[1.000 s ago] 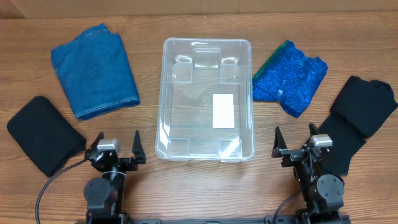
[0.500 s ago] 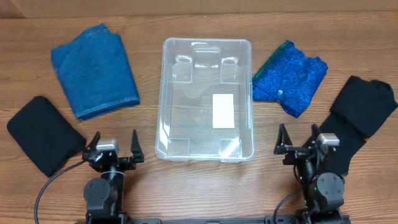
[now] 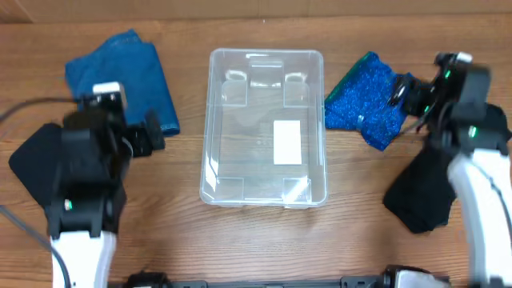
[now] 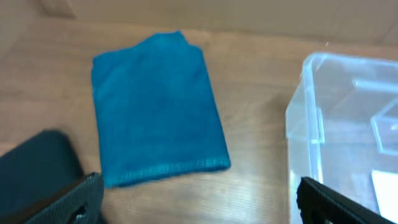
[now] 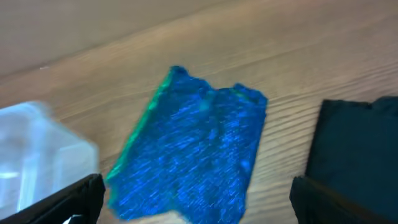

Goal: Pack container
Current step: 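Reach the right gripper to the sparkly blue cloth and grasp it, then carry the sparkly blue cloth with the right gripper into the bin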

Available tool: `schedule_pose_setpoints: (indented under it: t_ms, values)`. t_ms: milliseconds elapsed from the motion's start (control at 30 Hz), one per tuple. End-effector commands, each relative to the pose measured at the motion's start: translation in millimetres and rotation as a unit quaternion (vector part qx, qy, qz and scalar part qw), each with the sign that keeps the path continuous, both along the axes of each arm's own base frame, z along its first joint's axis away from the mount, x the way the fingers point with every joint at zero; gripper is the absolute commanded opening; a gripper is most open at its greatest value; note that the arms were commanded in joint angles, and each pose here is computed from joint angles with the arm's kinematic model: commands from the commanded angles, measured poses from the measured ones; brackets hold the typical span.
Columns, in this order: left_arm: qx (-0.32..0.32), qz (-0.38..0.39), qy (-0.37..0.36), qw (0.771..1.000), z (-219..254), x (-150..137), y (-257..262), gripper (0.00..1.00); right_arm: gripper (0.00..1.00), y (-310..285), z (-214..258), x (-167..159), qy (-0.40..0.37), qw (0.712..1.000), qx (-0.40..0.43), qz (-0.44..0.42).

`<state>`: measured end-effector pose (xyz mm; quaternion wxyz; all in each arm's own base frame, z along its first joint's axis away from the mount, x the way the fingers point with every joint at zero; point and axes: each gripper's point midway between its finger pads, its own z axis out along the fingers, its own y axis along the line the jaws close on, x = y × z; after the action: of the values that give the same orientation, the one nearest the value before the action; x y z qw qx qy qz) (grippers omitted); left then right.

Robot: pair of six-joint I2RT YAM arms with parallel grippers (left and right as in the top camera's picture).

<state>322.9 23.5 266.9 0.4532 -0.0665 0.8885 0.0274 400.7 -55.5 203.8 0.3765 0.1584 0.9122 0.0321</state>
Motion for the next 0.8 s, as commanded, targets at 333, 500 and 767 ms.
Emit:
schedule_pose_setpoints:
  t_ms: [333, 500, 767]
  values:
    - [-0.028, -0.027, 0.043, 0.998, -4.3, 18.4, -13.8, 1.0, 1.0, -40.7, -187.4, 35.1, 0.173, 0.968, 0.167, -0.074]
    - [-0.028, -0.028, 0.042, 0.998, -4.1, 18.6, -14.0, 1.0, 0.4, -9.1, -207.4, 36.0, 0.19, 0.954, 0.232, -0.028]
    - [-0.027, -0.027, 0.042, 0.998, -4.2, 18.5, -13.9, 1.0, 0.04, 1.4, -79.5, 66.4, 0.05, 0.971, 0.231, 0.033]
